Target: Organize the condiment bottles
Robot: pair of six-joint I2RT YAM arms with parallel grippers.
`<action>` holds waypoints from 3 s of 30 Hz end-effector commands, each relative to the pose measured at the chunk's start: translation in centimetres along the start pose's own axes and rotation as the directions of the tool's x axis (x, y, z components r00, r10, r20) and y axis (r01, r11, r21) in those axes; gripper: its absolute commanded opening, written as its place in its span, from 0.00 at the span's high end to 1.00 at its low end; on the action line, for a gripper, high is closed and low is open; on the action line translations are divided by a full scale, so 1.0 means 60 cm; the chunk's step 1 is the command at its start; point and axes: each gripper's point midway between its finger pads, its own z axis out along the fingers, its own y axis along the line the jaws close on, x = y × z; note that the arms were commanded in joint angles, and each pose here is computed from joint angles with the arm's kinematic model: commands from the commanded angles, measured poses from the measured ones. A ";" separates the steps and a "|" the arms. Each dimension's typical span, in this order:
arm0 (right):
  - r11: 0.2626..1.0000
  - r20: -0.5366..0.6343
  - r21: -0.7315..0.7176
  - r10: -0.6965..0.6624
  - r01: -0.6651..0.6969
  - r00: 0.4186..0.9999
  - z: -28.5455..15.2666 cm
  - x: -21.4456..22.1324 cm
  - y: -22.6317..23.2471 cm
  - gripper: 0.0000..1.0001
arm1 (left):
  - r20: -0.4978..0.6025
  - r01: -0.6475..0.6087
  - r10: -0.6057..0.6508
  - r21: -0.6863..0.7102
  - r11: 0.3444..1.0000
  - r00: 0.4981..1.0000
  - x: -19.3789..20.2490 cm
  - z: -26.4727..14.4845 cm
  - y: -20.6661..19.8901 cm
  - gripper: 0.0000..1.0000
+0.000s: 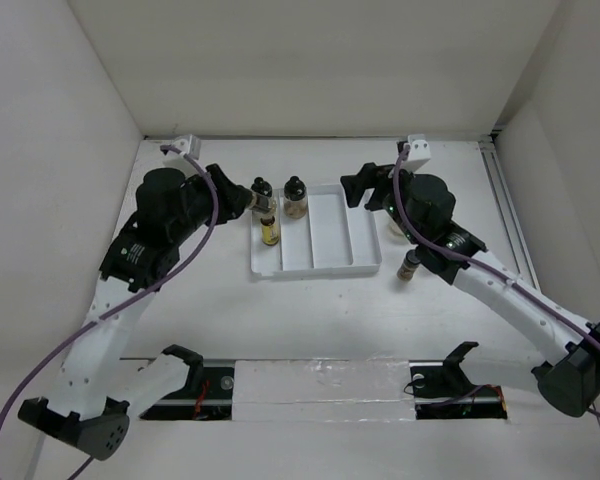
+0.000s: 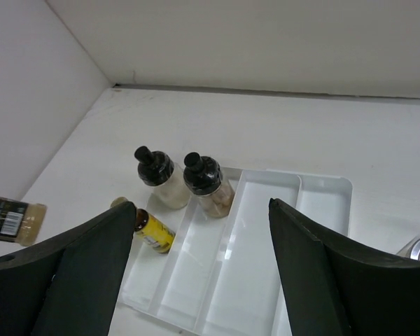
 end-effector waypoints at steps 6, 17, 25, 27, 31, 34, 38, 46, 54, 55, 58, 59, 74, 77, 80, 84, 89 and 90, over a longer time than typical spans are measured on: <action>0.999 0.027 -0.005 0.039 -0.039 0.999 -0.020 -0.016 -0.009 0.18 | -0.045 -0.007 0.012 0.121 0.993 0.999 0.011 0.116 -0.036 0.77; 0.999 0.015 0.006 0.046 -0.046 0.999 -0.037 -0.006 -0.025 0.18 | -0.084 -0.216 0.206 -0.133 0.967 0.975 0.093 0.184 -0.067 0.76; 0.998 -0.008 0.003 0.060 -0.060 0.998 -0.057 0.014 -0.031 0.18 | -0.143 -0.254 0.225 -0.233 0.939 0.964 0.146 0.193 -0.004 0.73; 0.997 -0.008 0.003 0.071 -0.071 0.997 -0.061 0.017 -0.032 0.18 | -0.184 -0.285 0.245 -0.235 0.929 0.952 0.178 0.208 -0.003 0.73; 0.997 -0.023 -0.011 0.080 -0.080 0.997 -0.065 0.024 -0.028 0.18 | -0.215 -0.302 0.250 -0.262 0.916 0.944 0.202 0.224 0.001 0.72; 0.997 -0.030 -0.008 0.079 -0.079 0.996 -0.070 0.029 -0.031 0.18 | -0.212 -0.311 0.256 -0.287 0.906 0.943 0.205 0.232 0.009 0.72; 0.997 -0.024 -0.010 0.080 -0.080 0.997 -0.083 0.029 -0.033 0.18 | -0.265 -0.324 0.247 -0.304 0.896 0.932 0.240 0.250 0.025 0.71; 0.996 -0.029 0.013 0.086 -0.086 0.996 -0.109 0.031 -0.045 0.18 | -0.298 -0.320 0.221 -0.342 0.883 0.929 0.282 0.280 0.046 0.63; 0.981 -0.062 0.157 0.123 -0.112 0.990 -0.127 0.061 -0.090 0.17 | -0.320 -0.325 0.214 -0.351 0.878 0.923 0.312 0.292 0.047 0.50; 0.975 -0.058 0.192 0.126 -0.113 0.990 -0.135 0.061 -0.099 0.17 | -0.321 -0.339 0.226 -0.361 0.869 0.920 0.313 0.288 0.049 0.48; 0.952 -0.045 0.275 0.154 -0.136 0.987 -0.147 0.074 -0.126 0.19 | -0.309 -0.325 0.217 -0.361 0.874 0.926 0.304 0.289 0.040 0.40; 0.936 -0.051 0.328 0.151 -0.126 0.987 -0.156 0.090 -0.146 0.21 | -0.301 -0.319 0.215 -0.358 0.877 0.929 0.299 0.287 0.037 0.35; 0.781 -0.191 0.625 0.177 -0.019 0.965 -0.207 0.204 -0.255 0.39 | 0.046 -0.174 0.173 0.022 0.985 0.984 0.062 0.169 -0.159 0.05; 0.801 -0.274 0.598 0.212 -0.006 0.938 -0.196 0.235 -0.247 0.16 | 0.111 -0.146 0.135 0.091 0.985 0.985 0.022 0.116 -0.176 0.05; 0.814 -0.342 0.581 0.241 0.002 0.908 -0.195 0.265 -0.237 0.15 | 0.155 -0.131 0.114 0.100 0.986 0.981 0.012 0.063 -0.152 0.05; 0.791 -0.339 0.612 0.277 -0.013 0.899 -0.195 0.281 -0.250 0.15 | 0.210 -0.111 0.097 0.056 0.992 0.973 0.015 0.010 -0.094 0.05; 0.753 -0.359 0.658 0.288 0.022 0.888 -0.187 0.298 -0.276 0.23 | 0.224 -0.124 0.123 -0.009 0.992 0.967 0.034 -0.021 -0.033 0.07; 0.744 -0.355 0.668 0.280 0.032 0.892 -0.184 0.297 -0.285 0.24 | 0.213 -0.129 0.133 -0.034 0.991 0.968 0.042 -0.021 -0.020 0.08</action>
